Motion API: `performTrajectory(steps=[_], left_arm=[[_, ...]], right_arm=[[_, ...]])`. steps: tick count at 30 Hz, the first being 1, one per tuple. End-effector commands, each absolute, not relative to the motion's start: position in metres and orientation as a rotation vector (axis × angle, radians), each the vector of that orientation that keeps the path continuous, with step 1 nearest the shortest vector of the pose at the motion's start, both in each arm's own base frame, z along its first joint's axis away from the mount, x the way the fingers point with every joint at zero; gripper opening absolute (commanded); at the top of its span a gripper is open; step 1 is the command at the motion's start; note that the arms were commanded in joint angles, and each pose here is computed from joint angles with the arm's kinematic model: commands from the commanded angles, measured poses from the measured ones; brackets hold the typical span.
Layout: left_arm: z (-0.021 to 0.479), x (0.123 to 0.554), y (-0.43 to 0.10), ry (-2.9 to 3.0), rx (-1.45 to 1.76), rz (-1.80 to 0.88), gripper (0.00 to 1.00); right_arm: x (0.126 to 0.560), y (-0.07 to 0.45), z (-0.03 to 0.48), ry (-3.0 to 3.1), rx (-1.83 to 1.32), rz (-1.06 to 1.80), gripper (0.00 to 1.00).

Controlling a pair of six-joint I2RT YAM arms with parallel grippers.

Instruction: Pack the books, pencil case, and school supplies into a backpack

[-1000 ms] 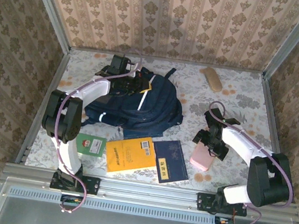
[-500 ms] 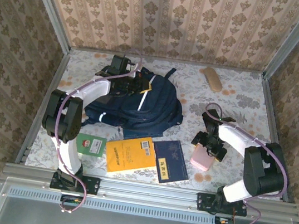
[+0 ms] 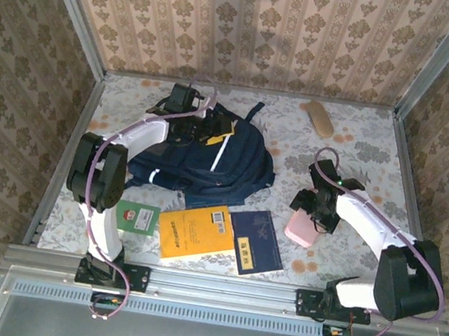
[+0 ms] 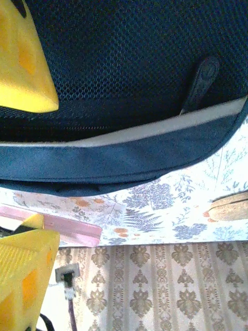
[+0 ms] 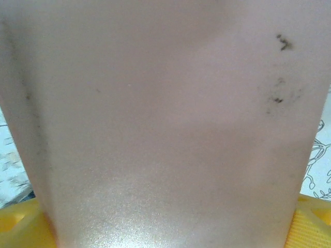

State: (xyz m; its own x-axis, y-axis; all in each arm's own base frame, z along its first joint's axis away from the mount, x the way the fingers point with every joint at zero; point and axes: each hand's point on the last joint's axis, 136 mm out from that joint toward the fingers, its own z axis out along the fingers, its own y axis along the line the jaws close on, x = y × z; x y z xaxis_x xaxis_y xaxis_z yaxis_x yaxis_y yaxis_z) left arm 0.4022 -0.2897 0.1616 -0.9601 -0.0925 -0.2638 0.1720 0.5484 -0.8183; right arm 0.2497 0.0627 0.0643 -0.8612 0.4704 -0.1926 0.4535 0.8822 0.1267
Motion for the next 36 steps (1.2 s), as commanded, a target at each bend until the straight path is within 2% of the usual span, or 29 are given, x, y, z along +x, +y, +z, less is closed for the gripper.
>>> performTrajectory(steps=[1,4,7,12,20,30,36], left_arm=[[0.209,0.389,-0.308,2.381,0.269,-1.396,0.70],[0.217,0.371,-0.331,2.360,0.366,-1.453,0.76],[0.216,0.355,-0.354,2.356,0.426,-1.552,0.77],[0.226,0.328,-0.381,2.308,0.554,-1.661,0.79],[0.230,0.301,-0.403,2.284,0.677,-1.719,0.80],[0.224,0.302,-0.405,2.298,0.666,-1.728,0.72],[0.233,0.315,-0.387,2.283,0.635,-1.604,0.70]], right_arm=[[0.268,0.083,0.100,2.766,0.461,0.240,0.81],[0.278,0.112,0.128,2.686,0.251,0.392,0.81],[0.283,0.146,0.158,2.583,0.051,0.532,0.80],[0.288,0.177,0.182,2.489,-0.131,0.586,0.79],[0.295,0.194,0.184,2.468,-0.176,0.609,0.77],[0.296,0.198,0.184,2.466,-0.179,0.623,0.76],[0.302,0.187,0.175,2.497,-0.118,0.527,0.77]])
